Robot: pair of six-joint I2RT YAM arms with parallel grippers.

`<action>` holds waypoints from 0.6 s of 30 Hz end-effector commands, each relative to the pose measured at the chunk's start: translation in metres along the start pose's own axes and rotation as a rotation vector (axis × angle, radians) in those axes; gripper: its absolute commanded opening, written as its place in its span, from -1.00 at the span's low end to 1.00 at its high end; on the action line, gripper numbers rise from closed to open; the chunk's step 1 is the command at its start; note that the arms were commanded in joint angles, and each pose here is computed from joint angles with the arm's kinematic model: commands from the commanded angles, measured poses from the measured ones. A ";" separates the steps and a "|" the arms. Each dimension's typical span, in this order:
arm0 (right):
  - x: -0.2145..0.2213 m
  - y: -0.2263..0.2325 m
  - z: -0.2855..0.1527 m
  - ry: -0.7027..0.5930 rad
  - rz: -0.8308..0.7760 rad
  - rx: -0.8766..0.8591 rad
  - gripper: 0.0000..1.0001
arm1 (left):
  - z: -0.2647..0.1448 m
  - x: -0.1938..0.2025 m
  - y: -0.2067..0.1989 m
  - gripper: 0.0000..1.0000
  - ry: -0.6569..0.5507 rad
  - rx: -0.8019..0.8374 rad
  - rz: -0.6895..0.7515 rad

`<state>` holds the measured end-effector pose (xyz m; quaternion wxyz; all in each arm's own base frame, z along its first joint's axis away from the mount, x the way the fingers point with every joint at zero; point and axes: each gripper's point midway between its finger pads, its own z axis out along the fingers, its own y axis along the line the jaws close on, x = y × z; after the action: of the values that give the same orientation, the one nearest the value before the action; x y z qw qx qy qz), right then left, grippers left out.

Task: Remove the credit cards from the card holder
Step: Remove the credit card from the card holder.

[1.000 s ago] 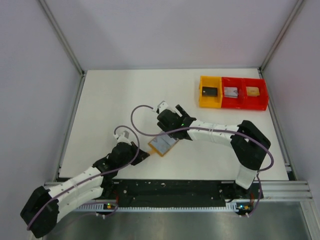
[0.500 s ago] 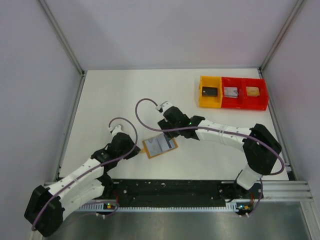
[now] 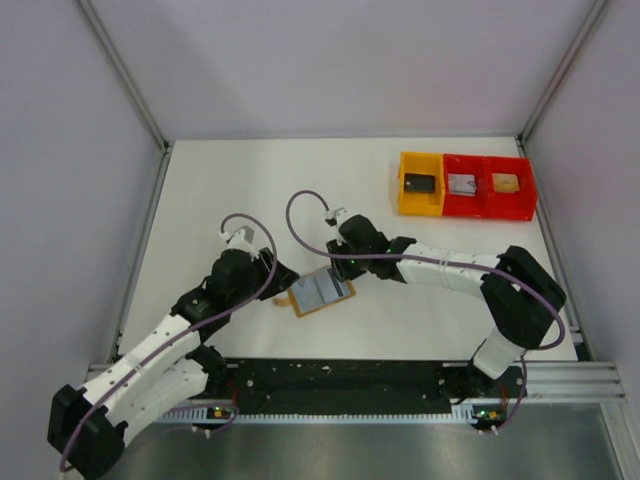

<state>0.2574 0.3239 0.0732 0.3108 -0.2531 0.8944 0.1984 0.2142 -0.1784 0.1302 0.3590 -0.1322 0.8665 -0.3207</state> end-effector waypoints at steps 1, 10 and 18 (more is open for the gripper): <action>-0.021 0.002 -0.001 -0.078 0.092 -0.090 -0.40 | 0.008 -0.005 -0.050 0.00 0.031 0.214 -0.051; -0.002 -0.006 0.010 -0.046 0.159 -0.116 -0.70 | 0.050 0.013 -0.043 0.02 0.104 0.205 -0.093; 0.012 -0.010 0.017 -0.026 0.211 -0.138 -0.81 | 0.071 0.029 -0.028 0.02 0.160 0.160 -0.108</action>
<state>0.2583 0.3120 0.0479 0.2761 -0.1876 0.9044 0.2656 0.2369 -0.2381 0.0907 0.2709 -0.1280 0.8688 -0.3943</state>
